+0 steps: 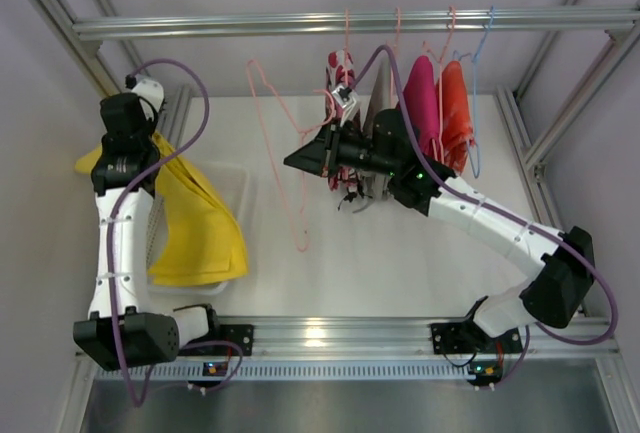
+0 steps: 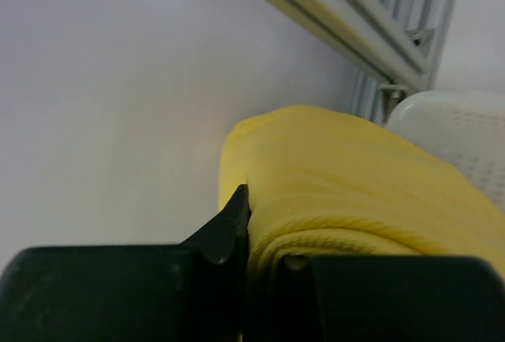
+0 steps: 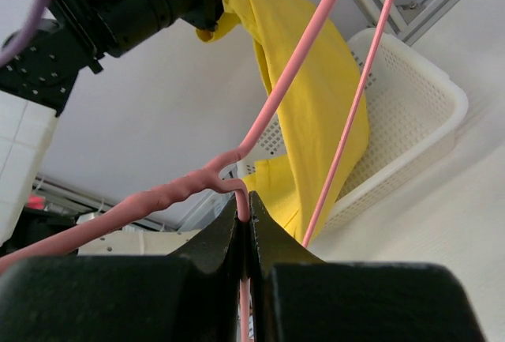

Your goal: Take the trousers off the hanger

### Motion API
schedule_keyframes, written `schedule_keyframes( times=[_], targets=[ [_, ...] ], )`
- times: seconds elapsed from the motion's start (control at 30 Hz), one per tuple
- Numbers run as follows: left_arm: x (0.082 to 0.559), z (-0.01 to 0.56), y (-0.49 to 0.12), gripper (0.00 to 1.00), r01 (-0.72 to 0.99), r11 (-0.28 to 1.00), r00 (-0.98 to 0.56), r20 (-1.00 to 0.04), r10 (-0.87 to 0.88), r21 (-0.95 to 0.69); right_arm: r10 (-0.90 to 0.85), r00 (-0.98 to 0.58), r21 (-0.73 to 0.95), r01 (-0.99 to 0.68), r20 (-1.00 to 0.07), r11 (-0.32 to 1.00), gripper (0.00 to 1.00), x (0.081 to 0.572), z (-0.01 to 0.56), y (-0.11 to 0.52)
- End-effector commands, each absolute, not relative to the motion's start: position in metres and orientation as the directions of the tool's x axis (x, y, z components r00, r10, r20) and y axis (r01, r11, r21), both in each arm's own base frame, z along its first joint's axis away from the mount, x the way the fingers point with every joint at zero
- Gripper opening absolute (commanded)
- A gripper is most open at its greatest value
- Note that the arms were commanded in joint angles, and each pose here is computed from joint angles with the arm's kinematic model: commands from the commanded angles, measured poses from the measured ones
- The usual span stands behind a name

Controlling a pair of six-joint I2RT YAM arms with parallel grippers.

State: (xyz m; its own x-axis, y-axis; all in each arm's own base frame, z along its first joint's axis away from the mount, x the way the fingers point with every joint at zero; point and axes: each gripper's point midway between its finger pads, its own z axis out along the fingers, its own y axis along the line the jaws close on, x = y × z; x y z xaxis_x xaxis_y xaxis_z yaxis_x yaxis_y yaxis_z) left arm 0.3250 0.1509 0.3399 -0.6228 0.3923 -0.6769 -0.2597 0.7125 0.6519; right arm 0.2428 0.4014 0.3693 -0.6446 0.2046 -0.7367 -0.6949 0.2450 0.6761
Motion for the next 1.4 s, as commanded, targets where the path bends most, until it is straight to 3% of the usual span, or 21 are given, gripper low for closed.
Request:
schedule_keyframes(
  times=[0.0,0.13,0.27,0.33,0.6,0.77,0.9,0.97,1.0,1.07,1.27,1.37],
  targets=[
    [0.328,0.41,0.133,0.0,-0.37,0.799,-0.401,-0.857,0.324,0.475,0.264,-0.566,0.62,-0.754,-0.781,0.219,0.0,0.24,0.411,0.385],
    [0.316,0.411,0.079,0.0,-0.142,0.93,-0.325,-0.903,0.28,0.339,0.266,-0.568,0.622,-0.751,-0.779,0.219,0.0,0.24,0.41,0.383],
    [0.286,0.35,0.038,0.0,0.079,0.972,-0.465,-0.855,0.231,0.22,0.266,-0.568,0.623,-0.75,-0.779,0.221,0.0,0.24,0.409,0.382],
    [0.274,0.326,0.035,0.0,0.1,0.974,-0.516,-0.827,0.224,0.202,0.265,-0.567,0.622,-0.751,-0.78,0.222,0.0,0.239,0.409,0.381],
    [0.219,0.209,0.017,0.0,0.219,0.975,-0.802,-0.561,0.206,0.045,0.264,-0.56,0.616,-0.75,-0.785,0.24,0.0,0.238,0.407,0.373],
    [0.201,0.169,0.007,0.02,0.288,0.953,-0.873,-0.434,0.223,-0.089,0.269,-0.558,0.616,-0.75,-0.785,0.242,0.0,0.238,0.407,0.369],
    [0.185,0.172,-0.012,0.34,0.385,0.895,-0.855,-0.453,0.253,-0.226,0.274,-0.552,0.611,-0.756,-0.788,0.234,0.0,0.236,0.414,0.368],
    [0.174,0.194,-0.034,0.47,0.513,0.806,-0.791,-0.529,0.309,-0.296,0.271,-0.556,0.614,-0.754,-0.786,0.235,0.0,0.237,0.415,0.368],
    [0.169,0.203,-0.041,0.59,0.554,0.775,-0.763,-0.558,0.327,-0.303,0.27,-0.556,0.614,-0.754,-0.786,0.234,0.0,0.237,0.416,0.369],
    [0.166,0.218,-0.048,0.98,0.606,0.738,-0.716,-0.606,0.346,-0.295,0.271,-0.561,0.618,-0.752,-0.782,0.23,0.0,0.238,0.415,0.37],
    [0.172,0.256,-0.059,0.99,0.65,0.725,-0.618,-0.716,0.326,-0.231,0.274,-0.565,0.623,-0.748,-0.779,0.229,0.0,0.24,0.418,0.373],
    [0.184,0.303,-0.07,0.98,0.65,0.733,-0.528,-0.813,0.247,-0.2,0.286,-0.553,0.616,-0.752,-0.783,0.235,0.0,0.242,0.425,0.371]
  ],
)
